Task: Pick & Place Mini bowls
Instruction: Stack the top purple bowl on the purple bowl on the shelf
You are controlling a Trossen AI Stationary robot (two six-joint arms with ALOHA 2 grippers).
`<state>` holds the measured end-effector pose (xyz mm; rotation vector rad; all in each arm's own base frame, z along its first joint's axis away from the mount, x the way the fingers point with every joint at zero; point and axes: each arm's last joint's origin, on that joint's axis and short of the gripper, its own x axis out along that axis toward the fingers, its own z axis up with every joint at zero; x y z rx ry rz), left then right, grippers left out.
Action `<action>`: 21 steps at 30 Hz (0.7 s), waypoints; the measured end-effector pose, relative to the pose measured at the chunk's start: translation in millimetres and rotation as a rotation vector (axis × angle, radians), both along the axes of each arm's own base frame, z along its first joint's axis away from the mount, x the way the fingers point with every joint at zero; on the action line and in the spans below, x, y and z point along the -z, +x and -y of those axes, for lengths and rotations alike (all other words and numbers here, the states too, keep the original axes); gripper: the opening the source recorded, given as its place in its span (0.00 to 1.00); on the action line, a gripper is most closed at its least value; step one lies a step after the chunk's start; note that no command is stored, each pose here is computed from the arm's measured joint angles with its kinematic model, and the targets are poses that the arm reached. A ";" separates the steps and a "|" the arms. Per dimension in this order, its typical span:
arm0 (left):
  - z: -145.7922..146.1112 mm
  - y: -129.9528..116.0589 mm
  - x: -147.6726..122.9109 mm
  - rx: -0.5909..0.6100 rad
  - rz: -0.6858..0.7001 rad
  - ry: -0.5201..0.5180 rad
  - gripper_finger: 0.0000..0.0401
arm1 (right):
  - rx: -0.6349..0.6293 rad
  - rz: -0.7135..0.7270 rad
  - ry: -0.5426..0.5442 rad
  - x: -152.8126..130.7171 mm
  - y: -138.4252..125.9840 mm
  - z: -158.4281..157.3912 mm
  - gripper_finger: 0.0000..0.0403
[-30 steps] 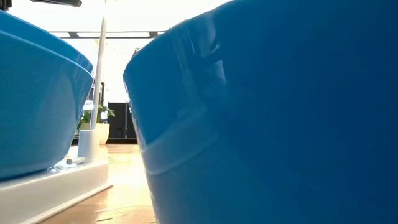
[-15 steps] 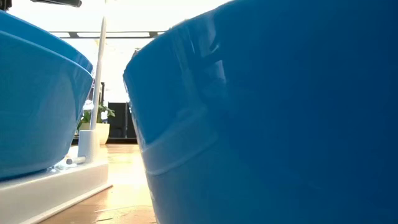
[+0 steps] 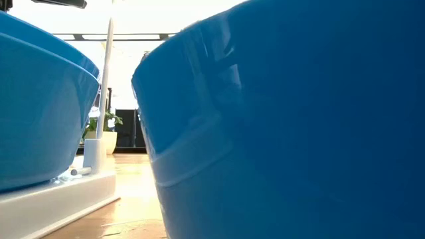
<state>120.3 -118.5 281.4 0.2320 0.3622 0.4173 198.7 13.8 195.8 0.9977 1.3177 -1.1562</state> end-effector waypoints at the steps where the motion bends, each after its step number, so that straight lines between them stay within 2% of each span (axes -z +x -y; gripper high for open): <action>1: 0.0 0.0 0.0 0.000 0.000 0.000 0.14 | 0.006 0.000 -0.001 0.0 -0.1 -0.8 0.15; 12: 0.0 0.0 0.0 0.001 -0.001 0.000 0.14 | 0.084 -0.006 -0.012 10.8 -5.2 -9.3 0.15; 21: 0.0 0.0 0.1 0.001 -0.002 0.000 0.14 | 0.070 0.026 -0.029 16.2 -4.0 -9.0 0.15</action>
